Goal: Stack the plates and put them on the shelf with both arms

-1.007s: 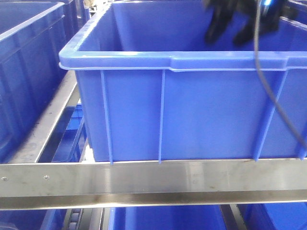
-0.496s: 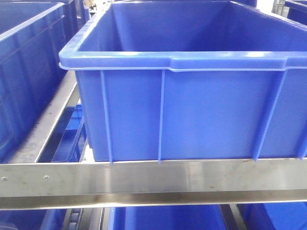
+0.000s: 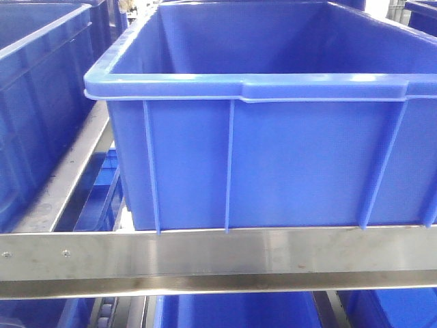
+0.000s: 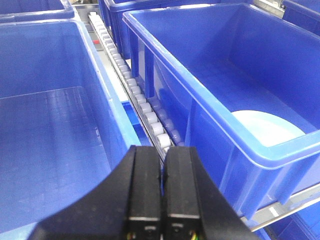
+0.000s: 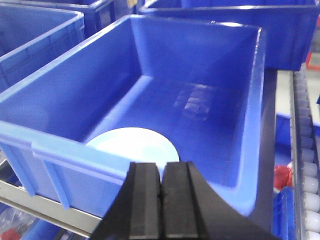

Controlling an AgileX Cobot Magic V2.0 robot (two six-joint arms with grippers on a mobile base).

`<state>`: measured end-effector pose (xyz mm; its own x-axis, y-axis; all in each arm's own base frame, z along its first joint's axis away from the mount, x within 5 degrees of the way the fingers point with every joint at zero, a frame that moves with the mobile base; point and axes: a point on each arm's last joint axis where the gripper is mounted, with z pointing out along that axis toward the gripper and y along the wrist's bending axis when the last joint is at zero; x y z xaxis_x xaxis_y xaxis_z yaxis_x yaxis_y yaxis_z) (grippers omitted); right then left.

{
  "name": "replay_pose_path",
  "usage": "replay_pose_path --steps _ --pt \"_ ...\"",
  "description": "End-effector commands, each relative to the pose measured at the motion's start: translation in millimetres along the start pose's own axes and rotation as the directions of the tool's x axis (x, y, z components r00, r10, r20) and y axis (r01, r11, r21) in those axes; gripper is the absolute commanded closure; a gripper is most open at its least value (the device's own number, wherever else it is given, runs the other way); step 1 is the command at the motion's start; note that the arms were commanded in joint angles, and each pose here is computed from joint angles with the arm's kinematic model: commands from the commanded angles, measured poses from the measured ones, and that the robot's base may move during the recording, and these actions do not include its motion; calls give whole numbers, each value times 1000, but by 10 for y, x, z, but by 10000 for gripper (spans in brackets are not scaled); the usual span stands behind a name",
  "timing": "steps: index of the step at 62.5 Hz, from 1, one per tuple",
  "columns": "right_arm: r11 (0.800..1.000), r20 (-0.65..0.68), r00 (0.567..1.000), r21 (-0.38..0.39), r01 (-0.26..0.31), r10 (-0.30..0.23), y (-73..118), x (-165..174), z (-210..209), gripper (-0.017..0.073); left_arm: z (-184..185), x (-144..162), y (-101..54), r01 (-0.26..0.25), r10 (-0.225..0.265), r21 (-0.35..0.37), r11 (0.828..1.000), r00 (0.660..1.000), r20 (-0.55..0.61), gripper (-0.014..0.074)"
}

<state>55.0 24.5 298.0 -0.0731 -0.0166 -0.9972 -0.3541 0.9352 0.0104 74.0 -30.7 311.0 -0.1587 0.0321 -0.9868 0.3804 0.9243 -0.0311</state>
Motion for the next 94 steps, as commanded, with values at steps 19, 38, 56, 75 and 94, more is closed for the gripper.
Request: replay_pose_path --steps 19,38,56,75,94 --pt "999 175 984 51 9 -17 -31 -54 -106 503 -9 -164 -13 13 -15 14 1000 995 102 510" --pt "999 169 986 48 9 -17 -29 -48 -105 503 -9 -164 -13 13 -15 14 1000 995 102 510" --pt "991 170 983 122 55 -75 -80 46 -67 503 -9 -164 -13 13 -15 14 1000 995 102 510" --pt "944 199 980 322 -75 10 -217 709 -49 503 -9 -164 -13 13 -15 14 1000 995 102 510" --pt "935 181 983 339 -105 45 -234 900 -27 503 -9 -162 -13 13 -15 14 1000 995 100 510"
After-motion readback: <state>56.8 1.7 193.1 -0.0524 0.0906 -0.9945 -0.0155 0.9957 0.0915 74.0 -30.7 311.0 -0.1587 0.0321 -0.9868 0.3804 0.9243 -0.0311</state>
